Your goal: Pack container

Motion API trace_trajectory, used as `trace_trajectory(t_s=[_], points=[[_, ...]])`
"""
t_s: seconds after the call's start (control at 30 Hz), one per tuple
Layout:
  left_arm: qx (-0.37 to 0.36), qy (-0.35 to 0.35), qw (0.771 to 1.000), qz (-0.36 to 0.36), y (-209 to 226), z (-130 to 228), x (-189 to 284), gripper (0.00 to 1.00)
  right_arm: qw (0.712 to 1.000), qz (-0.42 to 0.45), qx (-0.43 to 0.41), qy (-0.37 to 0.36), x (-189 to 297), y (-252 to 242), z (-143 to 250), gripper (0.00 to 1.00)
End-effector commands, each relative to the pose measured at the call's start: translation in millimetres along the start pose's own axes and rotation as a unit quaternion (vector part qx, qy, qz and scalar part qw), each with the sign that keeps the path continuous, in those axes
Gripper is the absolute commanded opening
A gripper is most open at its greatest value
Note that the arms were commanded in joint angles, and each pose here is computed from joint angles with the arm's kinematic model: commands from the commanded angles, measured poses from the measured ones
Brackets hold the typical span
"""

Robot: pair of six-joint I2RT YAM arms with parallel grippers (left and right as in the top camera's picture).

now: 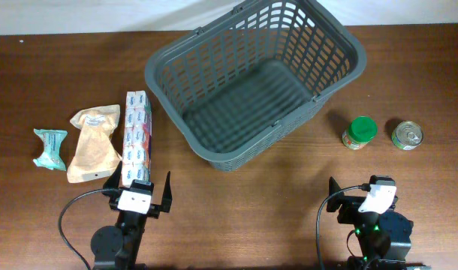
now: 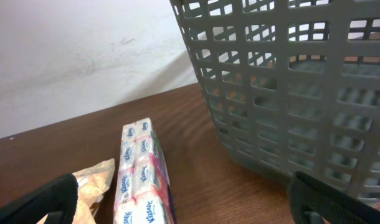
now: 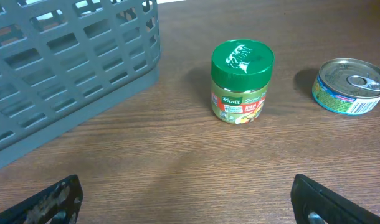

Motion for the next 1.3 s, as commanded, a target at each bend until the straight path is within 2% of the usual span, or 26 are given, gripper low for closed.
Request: trace_trajectory(t_s=[0.0,0.53,0.67,0.9,1.0,1.13,1.27], points=[[-0.001,-0.001,1.000,0.000,0,3,-1,0.99,1.000,-0.005,-0.002,-0.002,0,2,1,0.99],[-0.004,-0.002,1.000,-0.002,0,2,-1,0.99,1.000,-0.005,-0.002,-0.002,0,2,1,0.99],[-0.010,-0.027,0.999,-0.017,3,-7,0,0.99,1.000,-0.005,-0.002,-0.002,0,2,1,0.99],[-0.011,-0.031,0.999,-0.017,3,-8,0,0.99,0.998,0.064,-0.001,0.006,0,-12,3,0.99],[-0.004,-0.030,0.999,-0.013,2,-9,0,0.99,0.998,0.064,-0.001,0.007,0,-12,3,0.99],[0.017,-0.059,0.998,-0.004,0,-33,7,0.99,0.997,0.071,-0.004,-0.016,1,-14,-5,0.99],[0.012,-0.084,0.996,-0.016,1,-81,21,0.99,0.990,0.029,-0.107,-0.086,4,-9,-29,0.99]])
Point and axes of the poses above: each gripper's point midway between its finger pads, its own x axis back along the fingers, its own y axis along the line the jaws close on, z = x × y, the point moved 7 cm from there along x, back along the fingers, and after that the axes turned 12 degrees about x, right-handed, at the moved point
